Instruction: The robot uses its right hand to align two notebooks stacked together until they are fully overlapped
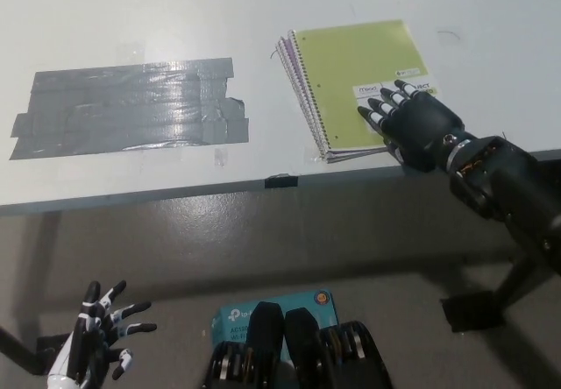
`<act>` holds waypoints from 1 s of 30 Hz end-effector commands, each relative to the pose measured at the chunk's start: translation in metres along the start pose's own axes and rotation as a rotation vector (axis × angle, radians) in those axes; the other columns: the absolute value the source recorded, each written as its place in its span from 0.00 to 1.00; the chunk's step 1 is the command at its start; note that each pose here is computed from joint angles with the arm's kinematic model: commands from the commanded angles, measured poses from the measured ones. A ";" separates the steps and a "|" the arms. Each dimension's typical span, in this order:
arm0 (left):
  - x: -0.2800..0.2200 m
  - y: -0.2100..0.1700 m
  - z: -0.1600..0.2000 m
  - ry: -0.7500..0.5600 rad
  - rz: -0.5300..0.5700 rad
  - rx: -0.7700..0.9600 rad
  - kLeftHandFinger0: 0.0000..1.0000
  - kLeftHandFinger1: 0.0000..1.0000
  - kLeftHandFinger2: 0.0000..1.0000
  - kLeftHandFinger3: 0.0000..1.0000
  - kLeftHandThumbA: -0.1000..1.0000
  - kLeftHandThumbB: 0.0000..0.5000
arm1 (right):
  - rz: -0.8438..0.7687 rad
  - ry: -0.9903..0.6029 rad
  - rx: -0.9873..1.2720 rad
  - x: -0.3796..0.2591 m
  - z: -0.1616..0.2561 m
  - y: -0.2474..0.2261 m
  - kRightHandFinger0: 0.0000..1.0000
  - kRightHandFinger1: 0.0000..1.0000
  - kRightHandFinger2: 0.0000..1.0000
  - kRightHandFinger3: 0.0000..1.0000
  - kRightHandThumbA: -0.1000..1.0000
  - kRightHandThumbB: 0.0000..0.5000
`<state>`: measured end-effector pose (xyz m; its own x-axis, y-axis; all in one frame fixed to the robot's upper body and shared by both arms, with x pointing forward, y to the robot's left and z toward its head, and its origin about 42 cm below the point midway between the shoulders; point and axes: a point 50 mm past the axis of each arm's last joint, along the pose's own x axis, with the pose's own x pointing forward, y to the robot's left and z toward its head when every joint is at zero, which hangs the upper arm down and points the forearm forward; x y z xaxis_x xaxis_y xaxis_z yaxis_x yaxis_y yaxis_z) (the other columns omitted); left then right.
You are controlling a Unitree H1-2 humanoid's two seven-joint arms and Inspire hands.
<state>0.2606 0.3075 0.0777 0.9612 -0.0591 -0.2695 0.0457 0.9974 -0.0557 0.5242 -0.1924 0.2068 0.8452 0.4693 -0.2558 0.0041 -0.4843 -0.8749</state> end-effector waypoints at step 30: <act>-0.005 0.001 0.004 -0.046 -0.020 0.037 0.58 0.64 0.76 1.00 1.00 1.00 | 0.060 -0.018 -0.051 -0.013 0.001 0.027 1.00 1.00 1.00 1.00 1.00 0.72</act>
<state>0.2587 0.3059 0.0761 0.9598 -0.0633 -0.2733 0.0516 0.9974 -0.0499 0.5150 -0.1883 0.1989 0.8206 0.5251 -0.2255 0.0844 -0.5016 -0.8610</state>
